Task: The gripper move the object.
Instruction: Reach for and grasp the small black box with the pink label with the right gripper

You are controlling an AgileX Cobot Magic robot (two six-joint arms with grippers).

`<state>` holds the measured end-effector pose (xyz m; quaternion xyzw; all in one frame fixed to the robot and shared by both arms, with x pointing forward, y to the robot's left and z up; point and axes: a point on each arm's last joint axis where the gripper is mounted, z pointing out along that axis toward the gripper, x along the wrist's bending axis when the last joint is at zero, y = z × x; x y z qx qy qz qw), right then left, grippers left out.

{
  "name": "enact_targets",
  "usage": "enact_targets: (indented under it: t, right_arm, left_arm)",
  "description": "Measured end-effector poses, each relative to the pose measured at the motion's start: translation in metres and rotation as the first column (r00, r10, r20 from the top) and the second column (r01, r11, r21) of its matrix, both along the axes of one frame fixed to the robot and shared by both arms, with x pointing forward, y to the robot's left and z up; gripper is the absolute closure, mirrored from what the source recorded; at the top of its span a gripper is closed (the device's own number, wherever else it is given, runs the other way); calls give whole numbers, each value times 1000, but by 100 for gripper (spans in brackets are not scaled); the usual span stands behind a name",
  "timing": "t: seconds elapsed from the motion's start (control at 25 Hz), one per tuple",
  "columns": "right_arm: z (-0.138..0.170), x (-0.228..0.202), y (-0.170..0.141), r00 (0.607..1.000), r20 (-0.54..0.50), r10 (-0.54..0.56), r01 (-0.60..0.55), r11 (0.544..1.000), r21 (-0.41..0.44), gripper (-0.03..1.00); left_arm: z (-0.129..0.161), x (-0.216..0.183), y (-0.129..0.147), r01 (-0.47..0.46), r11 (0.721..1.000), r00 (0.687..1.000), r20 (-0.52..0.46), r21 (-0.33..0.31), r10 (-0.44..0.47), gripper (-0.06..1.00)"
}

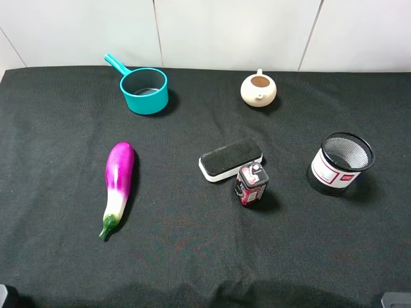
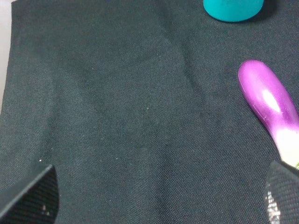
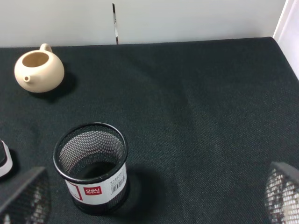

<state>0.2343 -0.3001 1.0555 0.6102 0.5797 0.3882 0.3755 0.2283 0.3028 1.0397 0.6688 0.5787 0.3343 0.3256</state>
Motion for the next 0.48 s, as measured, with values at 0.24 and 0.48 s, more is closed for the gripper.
enact_targets:
  t: [0.24, 0.48]
  right_arm:
    - [0, 0, 0, 1000, 0, 0, 0, 1000, 1, 27]
    - [0, 0, 0, 1000, 0, 1, -1, 1000, 2, 27]
  left_arm:
    - [0, 0, 0, 0, 1000, 1000, 0, 0, 0, 1]
    - [0, 0, 0, 0, 1000, 1000, 0, 0, 0, 1]
